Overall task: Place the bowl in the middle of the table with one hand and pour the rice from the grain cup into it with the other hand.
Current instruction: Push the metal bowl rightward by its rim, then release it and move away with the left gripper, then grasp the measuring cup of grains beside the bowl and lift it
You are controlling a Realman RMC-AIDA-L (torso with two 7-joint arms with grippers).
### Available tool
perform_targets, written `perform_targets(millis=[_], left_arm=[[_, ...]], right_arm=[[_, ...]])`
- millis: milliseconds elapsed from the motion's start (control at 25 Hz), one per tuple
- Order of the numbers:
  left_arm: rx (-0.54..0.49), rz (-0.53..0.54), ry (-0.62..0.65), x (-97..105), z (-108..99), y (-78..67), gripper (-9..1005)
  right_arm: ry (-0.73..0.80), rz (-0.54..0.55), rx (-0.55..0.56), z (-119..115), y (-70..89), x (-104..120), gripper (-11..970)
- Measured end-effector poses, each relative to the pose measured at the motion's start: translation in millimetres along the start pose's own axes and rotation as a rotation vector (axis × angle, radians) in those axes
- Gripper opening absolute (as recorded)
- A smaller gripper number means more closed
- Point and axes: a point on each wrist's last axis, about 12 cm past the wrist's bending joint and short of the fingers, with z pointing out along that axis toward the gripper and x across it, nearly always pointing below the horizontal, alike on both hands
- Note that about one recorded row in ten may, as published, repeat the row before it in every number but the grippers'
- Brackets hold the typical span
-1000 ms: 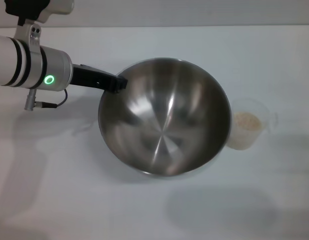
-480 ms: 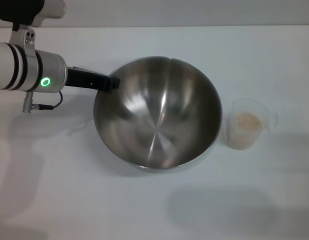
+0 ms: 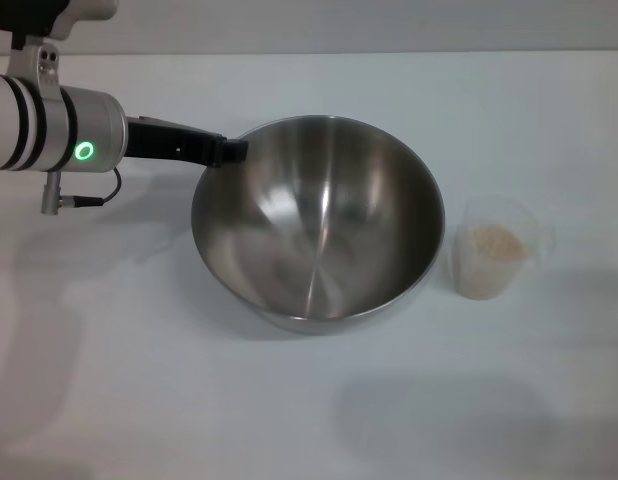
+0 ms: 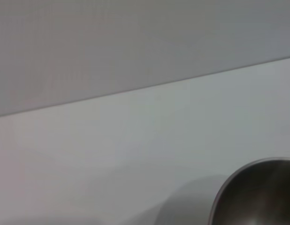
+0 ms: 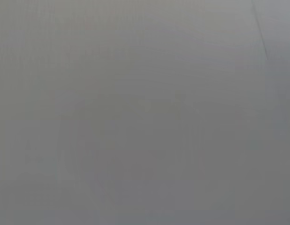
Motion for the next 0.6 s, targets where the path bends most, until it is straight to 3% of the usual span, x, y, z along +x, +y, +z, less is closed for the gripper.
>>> perform_targets(millis=[320,480,520,560,600], left_arm=[[0.019,0.097,-0.142,-16,-23,-7.7,512],[-0.146,0.239,-0.379,-24,-55,-8.7,635],[-0.146,0.239,-0.379,-24,-55,-8.7,663],[-0.245,0.286,-0.482,-16,-61,-10.9,691],[-0.245,0.286,-0.482,-16,-61,-10.9,719]], right_arm=[[-0.003,0.0,0.0,0,0.0,0,837],[-0.006,-0.001,0.0,0,-0.7,-1,837],[-0.006,-0.001,0.0,0,-0.7,-1,837],[-0.007,-0.002,0.002,-1,-1.1,-1,837],[-0.007,-0.002,0.002,-1,-1.1,-1,837]])
